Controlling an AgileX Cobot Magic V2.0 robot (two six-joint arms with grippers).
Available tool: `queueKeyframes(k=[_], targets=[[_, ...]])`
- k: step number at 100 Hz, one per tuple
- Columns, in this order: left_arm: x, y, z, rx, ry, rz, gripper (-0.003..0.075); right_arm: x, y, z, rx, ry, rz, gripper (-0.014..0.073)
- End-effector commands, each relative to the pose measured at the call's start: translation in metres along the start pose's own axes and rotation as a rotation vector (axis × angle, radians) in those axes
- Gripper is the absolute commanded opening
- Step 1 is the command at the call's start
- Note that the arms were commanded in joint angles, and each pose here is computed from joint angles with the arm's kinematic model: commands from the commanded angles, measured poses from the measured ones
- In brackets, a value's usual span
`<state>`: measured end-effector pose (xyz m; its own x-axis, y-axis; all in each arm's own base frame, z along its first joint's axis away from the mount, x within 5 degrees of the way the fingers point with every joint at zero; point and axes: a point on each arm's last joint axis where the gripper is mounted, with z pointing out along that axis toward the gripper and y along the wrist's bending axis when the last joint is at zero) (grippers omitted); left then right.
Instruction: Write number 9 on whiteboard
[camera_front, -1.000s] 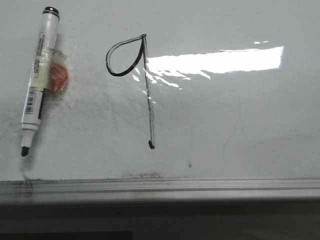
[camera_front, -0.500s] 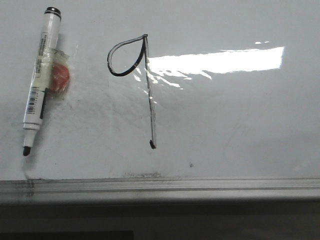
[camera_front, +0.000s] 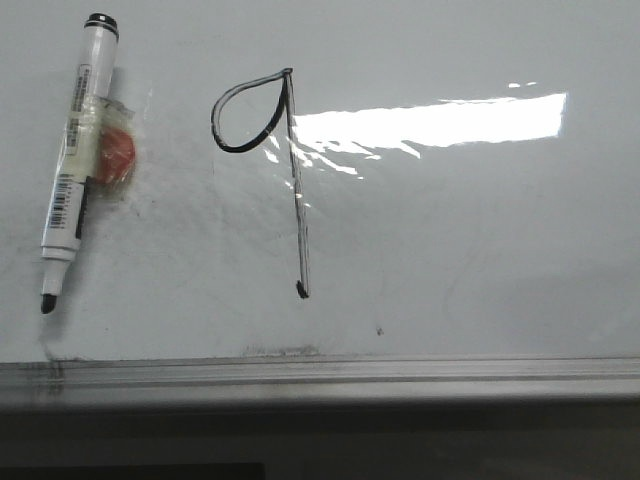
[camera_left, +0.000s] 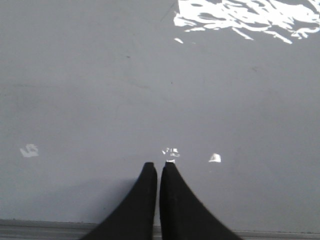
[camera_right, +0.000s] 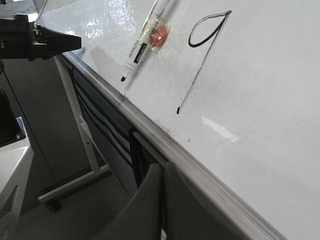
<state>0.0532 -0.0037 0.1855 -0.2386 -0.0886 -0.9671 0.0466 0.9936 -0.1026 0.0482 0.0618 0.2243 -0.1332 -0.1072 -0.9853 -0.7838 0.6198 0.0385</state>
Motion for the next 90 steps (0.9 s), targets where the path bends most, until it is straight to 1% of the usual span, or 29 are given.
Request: queueKeyframes(k=[1,40,49,58,65,67,70,75,82,90], targets=[[0.007,0.001,0.002,0.004,-0.028,-0.016,-0.002,-0.015,0.001,-0.001,-0.004,-0.092,-0.019,-0.0064],[0.007,0.001,0.002,0.004,-0.028,-0.016,-0.002,-0.015,0.001,-0.001,-0.004,-0.092,-0.019,-0.0064],[0.007,0.001,0.002,0.004,-0.028,-0.016,-0.002,-0.011,-0.002,0.0,0.024,-0.103,-0.015,-0.0064],[0.007,0.001,0.002,0.004,-0.028,-0.016,-0.002,0.001,-0.01,0.002,0.127,-0.126,-0.046,-0.0064],[0.007,0.001,0.002,0.004,-0.028,-0.016,-0.002,0.008,-0.02,0.0,0.251,-0.192,-0.041,-0.0064],[0.007,0.001,0.002,0.004,-0.028,-0.016,-0.002,0.009,-0.024,-0.001,0.307,-0.228,-0.042,-0.0064],[0.007,0.001,0.002,0.004,-0.028,-0.016,-0.002,0.012,-0.027,-0.002,0.349,-0.247,-0.04,-0.0064],[0.007,0.001,0.002,0.004,-0.028,-0.016,-0.002,0.011,-0.036,-0.006,0.466,-0.233,-0.029,-0.0064],[0.007,0.001,0.002,0.004,-0.028,-0.016,-0.002,0.012,-0.044,-0.012,0.595,-0.247,-0.032,-0.0064],[0.007,0.001,0.002,0.004,-0.028,-0.016,-0.002,0.016,-0.05,-0.017,0.71,-0.186,-0.06,-0.0064]])
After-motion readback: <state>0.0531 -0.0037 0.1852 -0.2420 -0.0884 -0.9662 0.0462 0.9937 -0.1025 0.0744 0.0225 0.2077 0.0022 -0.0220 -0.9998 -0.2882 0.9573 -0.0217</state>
